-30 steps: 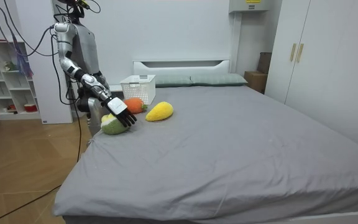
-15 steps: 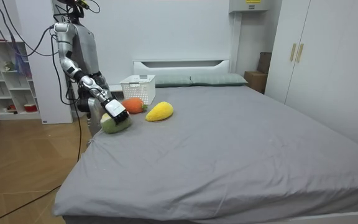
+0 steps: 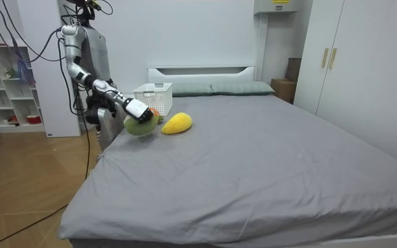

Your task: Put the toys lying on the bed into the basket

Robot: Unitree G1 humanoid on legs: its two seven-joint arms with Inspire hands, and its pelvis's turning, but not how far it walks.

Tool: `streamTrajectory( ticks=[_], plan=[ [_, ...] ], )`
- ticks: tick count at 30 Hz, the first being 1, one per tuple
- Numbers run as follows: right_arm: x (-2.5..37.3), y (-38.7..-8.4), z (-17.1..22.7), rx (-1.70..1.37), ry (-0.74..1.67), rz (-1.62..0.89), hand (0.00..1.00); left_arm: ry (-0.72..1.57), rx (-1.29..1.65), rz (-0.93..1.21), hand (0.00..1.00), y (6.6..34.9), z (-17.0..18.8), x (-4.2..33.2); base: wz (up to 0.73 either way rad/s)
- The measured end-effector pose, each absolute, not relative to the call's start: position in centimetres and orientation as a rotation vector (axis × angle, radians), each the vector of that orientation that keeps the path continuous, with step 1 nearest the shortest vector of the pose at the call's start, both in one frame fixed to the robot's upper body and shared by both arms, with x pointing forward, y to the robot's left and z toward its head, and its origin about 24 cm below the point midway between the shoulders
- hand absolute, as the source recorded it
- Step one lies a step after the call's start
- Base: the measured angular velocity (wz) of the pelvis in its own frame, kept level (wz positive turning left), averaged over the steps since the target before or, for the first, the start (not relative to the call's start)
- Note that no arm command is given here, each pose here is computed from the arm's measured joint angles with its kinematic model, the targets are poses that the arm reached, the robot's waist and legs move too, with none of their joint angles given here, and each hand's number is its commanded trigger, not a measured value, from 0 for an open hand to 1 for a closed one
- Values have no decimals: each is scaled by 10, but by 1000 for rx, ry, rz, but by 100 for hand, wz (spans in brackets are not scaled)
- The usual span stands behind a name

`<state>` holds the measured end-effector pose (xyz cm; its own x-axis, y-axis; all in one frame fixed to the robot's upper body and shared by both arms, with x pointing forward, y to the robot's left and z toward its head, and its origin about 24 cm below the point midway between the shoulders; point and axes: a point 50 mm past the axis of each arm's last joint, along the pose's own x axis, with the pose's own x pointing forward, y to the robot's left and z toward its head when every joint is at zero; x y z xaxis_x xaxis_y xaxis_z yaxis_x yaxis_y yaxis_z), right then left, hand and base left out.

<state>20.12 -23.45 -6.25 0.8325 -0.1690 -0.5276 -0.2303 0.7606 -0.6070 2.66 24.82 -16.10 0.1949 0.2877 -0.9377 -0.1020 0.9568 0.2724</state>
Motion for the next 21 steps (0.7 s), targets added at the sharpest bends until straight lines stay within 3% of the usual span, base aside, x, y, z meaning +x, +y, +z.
streamTrajectory(
  ticks=[7, 21],
  plan=[
    [245, -237, 21, -694, 236, -53, 100, 1350, 155, 272, 0, 249, -161, 27, -1],
    [278, -198, 84, -633, -31, 69, 100, 1325, 163, 260, 0, 246, -162, 37, 0]
  ],
)
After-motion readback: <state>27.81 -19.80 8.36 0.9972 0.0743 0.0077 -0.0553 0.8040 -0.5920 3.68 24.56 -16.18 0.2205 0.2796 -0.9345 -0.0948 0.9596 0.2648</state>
